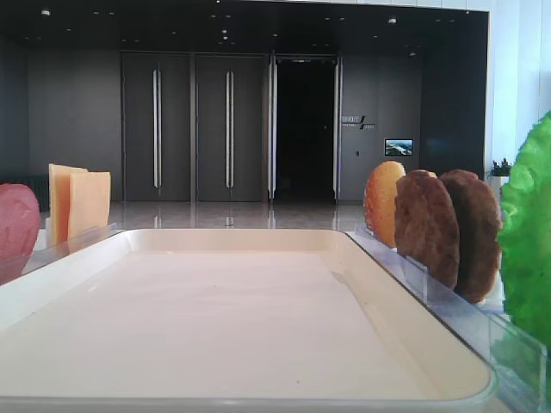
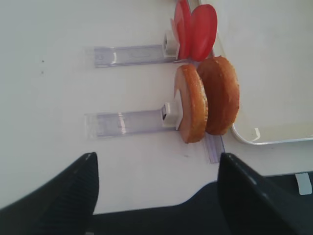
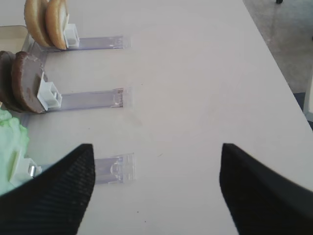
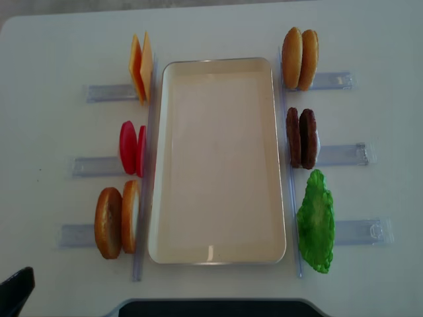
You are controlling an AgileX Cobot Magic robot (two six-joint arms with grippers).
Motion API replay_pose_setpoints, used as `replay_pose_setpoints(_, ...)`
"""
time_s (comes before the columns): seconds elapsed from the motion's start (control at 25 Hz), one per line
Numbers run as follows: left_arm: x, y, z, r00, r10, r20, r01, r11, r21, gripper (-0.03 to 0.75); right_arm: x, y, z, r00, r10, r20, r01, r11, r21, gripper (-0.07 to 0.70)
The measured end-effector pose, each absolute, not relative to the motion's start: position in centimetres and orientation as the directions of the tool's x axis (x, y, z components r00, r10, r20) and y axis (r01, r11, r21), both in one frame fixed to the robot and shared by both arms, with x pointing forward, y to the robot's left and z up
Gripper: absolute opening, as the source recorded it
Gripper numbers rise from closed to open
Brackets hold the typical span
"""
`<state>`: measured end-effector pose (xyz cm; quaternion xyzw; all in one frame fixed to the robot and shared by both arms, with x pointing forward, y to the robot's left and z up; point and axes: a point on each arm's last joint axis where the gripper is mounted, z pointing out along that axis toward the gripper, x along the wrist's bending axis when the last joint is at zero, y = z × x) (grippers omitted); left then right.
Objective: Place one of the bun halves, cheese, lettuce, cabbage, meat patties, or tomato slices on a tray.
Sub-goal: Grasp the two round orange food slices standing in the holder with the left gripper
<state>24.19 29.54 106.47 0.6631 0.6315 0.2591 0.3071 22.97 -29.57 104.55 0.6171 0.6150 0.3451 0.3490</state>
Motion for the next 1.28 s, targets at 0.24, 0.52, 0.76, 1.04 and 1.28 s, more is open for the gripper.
replay_pose_setpoints(0.24,27.8,30.3,109.3,-0.019,1.000,-0.004,0.764,0.017,0.645,0.576,23.0,-29.6,104.6,0.005,1.000,-0.003,0.518,0.000,0.855,0.534)
replay_pose_setpoints(0.52,33.8,30.5,110.4,-0.078,0.997,0.012,0.871,0.062,0.487,0.576,23.0,-29.6,104.6,0.005,1.000,-0.003,0.518,0.000,0.855,0.534)
replay_pose_setpoints(0.76,38.6,30.4,108.7,-0.132,0.991,0.009,0.937,0.122,0.327,0.576,23.0,-29.6,104.6,0.005,1.000,-0.003,0.518,0.000,0.855,0.534)
replay_pose_setpoints(1.04,40.7,30.0,107.0,-0.170,0.986,0.002,0.960,0.165,0.228,0.576,23.0,-29.6,104.6,0.005,1.000,-0.003,0.518,0.000,0.855,0.534)
replay_pose_setpoints(1.28,40.7,28.6,107.0,-0.154,0.988,-0.020,0.962,0.155,0.224,0.576,23.0,-29.6,104.6,0.005,1.000,-0.003,0.518,0.000,0.855,0.534)
